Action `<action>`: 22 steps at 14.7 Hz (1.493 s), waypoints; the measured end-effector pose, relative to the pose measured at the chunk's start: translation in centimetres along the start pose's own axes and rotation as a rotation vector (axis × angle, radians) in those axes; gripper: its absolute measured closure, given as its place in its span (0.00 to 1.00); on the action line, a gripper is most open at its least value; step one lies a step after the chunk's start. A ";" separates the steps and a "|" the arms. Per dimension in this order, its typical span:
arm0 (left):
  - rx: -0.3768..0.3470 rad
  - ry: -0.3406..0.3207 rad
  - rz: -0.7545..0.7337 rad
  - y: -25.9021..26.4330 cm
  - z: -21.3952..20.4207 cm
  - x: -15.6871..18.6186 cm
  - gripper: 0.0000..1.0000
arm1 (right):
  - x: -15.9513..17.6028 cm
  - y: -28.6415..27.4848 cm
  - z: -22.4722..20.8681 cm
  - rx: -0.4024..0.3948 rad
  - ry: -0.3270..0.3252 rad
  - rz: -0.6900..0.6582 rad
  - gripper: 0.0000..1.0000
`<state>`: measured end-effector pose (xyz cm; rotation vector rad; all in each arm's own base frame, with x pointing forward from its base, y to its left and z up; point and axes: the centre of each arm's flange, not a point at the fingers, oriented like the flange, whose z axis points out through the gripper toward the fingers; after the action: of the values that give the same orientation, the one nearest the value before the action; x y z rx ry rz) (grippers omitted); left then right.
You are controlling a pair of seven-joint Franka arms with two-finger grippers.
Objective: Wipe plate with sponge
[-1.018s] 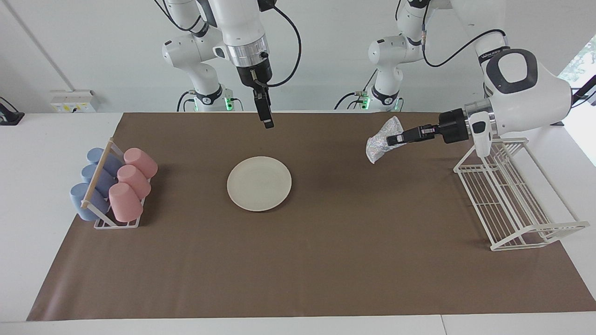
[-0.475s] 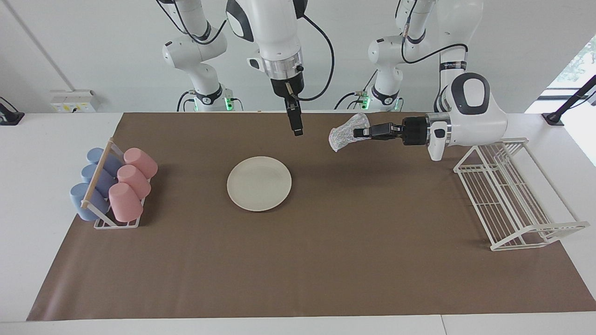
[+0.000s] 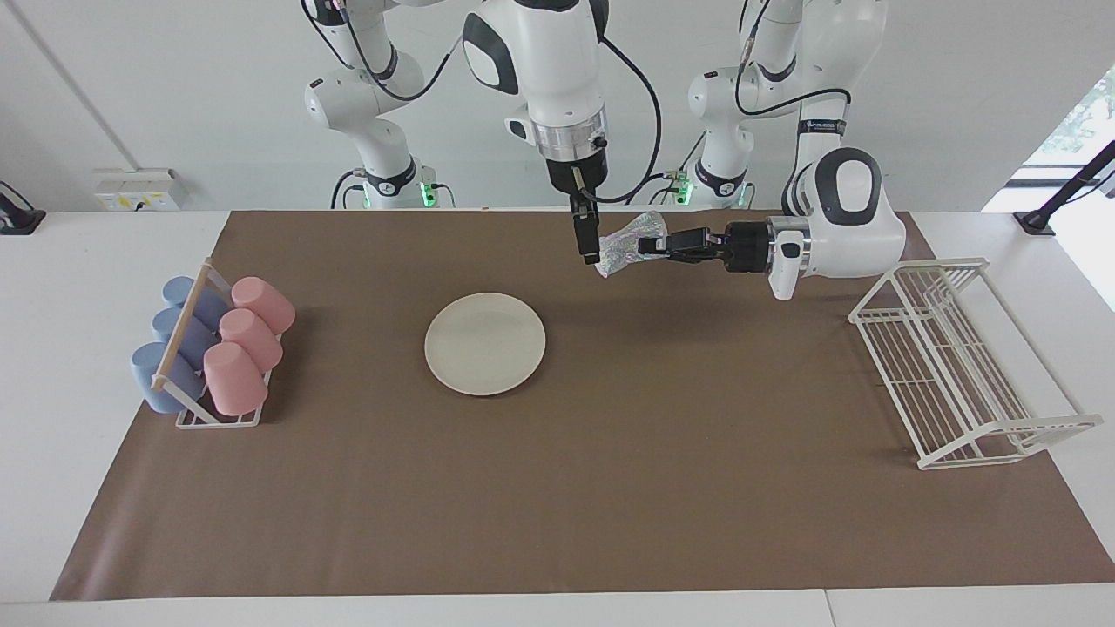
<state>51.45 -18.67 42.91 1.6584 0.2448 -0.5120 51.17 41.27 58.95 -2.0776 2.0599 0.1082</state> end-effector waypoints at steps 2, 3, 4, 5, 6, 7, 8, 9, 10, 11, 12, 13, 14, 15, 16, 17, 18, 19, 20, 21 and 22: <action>-0.007 -0.004 0.002 0.1 0.3 0.0 0.94 | -0.2 0.3 0.5 -0.008 0.007 -0.011 0.02; -0.010 -0.003 0.002 0.1 0.3 0.0 0.94 | -0.2 0.5 1.0 -0.016 0.013 -0.029 0.02; -0.011 -0.003 0.003 0.1 0.3 0.0 0.94 | -0.1 0.6 1.5 -0.025 0.019 -0.055 0.02; -0.011 -0.003 0.003 0.1 0.3 0.0 0.94 | 0.1 0.8 1.9 -0.033 0.024 -0.086 0.02; -0.012 -0.002 0.004 0.2 0.3 0.0 0.94 | 0.2 0.9 2.3 -0.034 0.024 -0.109 0.02; -0.012 -0.002 0.004 0.2 0.3 0.0 0.94 | 0.2 0.9 2.7 -0.023 0.015 -0.118 0.02; -0.012 -0.002 0.004 0.2 0.3 0.0 0.94 | 0.2 1.0 3.0 -0.008 0.005 -0.120 0.00; -0.012 -0.002 0.004 0.2 0.3 0.0 0.94 | 0.1 1.3 3.3 0.000 -0.001 -0.123 0.00; -0.013 -0.002 0.005 0.2 0.3 0.0 0.94 | 0.0 1.7 3.6 0.000 -0.002 -0.128 0.00; -0.013 -0.002 0.005 0.2 0.3 0.0 0.94 | -0.1 2.0 3.6 -0.002 -0.001 -0.132 0.00; -0.013 -0.002 0.005 0.2 0.3 0.0 0.94 | -0.1 2.2 3.6 -0.003 0.000 -0.134 0.00; -0.013 -0.002 0.006 0.2 0.3 0.0 0.94 | -0.1 2.3 3.5 -0.003 0.000 -0.134 0.00; -0.013 -0.002 0.007 0.2 0.3 0.0 0.94 | 0.0 2.4 3.5 -0.004 0.001 -0.134 0.00; -0.013 -0.002 0.007 0.2 0.3 0.0 0.94 | 0.1 2.5 3.5 -0.006 0.002 -0.134 0.07; -0.013 -0.003 0.008 0.2 0.3 0.0 0.94 | 0.1 2.6 3.6 -0.007 0.003 -0.134 0.18; -0.013 -0.003 0.008 0.2 0.3 0.0 0.94 | 0.1 2.6 3.6 -0.005 0.002 -0.134 0.30; -0.013 -0.003 0.008 0.2 0.3 0.0 0.94 | 0.1 2.5 3.6 -0.001 -0.001 -0.134 0.43; -0.013 -0.003 0.008 0.2 0.3 0.0 0.94 | 0.1 2.5 3.5 0.003 -0.004 -0.134 0.53; -0.013 -0.004 0.008 0.2 0.3 0.0 0.94 | 0.0 2.5 3.5 0.006 -0.006 -0.134 0.62; -0.012 -0.004 0.008 0.2 0.4 -0.1 0.94 | 0.0 2.4 3.5 0.009 -0.008 -0.134 0.71; -0.012 -0.006 0.008 0.2 0.4 -0.1 0.94 | 0.0 2.4 3.4 0.014 -0.011 -0.134 0.80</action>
<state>51.38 -19.12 43.04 1.6458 0.2364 -0.5081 49.12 42.00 55.38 -2.1942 1.9029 0.0839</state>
